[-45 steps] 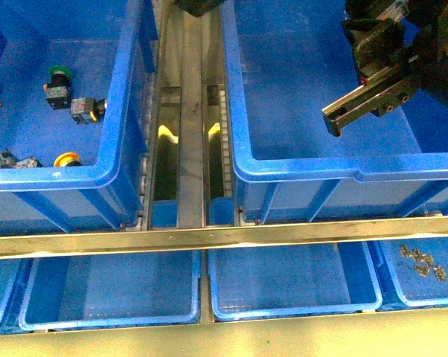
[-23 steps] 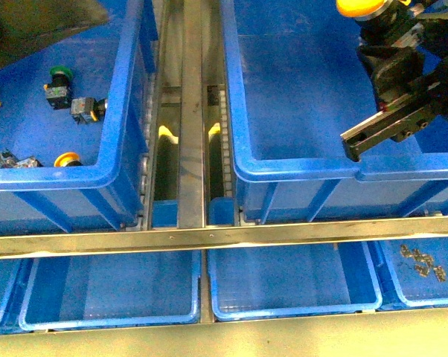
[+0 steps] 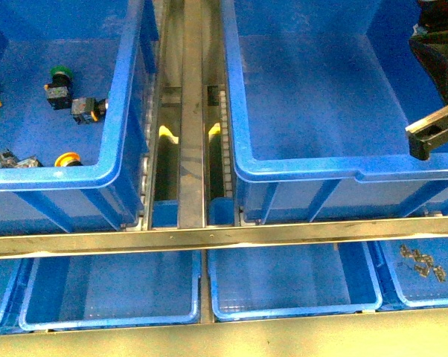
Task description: Pick red and yellow buttons and place in box
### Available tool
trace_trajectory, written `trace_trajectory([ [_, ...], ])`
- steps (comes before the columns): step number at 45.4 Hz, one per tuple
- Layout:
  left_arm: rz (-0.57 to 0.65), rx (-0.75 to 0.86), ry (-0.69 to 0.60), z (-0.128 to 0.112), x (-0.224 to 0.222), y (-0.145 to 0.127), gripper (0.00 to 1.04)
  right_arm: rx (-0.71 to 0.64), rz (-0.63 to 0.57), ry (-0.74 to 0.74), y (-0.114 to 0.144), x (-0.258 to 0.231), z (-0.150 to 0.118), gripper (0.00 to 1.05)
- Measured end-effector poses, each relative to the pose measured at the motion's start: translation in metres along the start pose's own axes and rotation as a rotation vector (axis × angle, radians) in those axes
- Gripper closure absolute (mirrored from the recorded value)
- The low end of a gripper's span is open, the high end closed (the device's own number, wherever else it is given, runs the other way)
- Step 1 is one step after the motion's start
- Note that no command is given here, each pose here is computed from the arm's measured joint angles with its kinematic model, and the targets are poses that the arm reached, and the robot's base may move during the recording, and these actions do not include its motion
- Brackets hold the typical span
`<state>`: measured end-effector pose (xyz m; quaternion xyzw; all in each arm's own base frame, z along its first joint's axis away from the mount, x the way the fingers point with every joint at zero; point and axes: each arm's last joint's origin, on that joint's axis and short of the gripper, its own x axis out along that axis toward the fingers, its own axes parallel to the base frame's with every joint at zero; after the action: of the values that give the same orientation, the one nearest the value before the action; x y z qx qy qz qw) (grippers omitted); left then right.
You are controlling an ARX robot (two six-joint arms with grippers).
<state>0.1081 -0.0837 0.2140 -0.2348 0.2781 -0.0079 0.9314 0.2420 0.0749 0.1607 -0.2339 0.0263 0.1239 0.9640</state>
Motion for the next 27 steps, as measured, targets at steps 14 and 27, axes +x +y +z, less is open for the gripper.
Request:
trace_trajectory([
  [14,-0.045,0.353,-0.556,-0.006,-0.004,0.035,0.56,0.017,0.003,0.063,0.004,-0.019,0.002,0.71],
  [27,-0.001,0.463,-0.567,-0.004,-0.001,0.068,1.02,0.056,-0.006,0.082,0.006,-0.029,0.009,0.71],
])
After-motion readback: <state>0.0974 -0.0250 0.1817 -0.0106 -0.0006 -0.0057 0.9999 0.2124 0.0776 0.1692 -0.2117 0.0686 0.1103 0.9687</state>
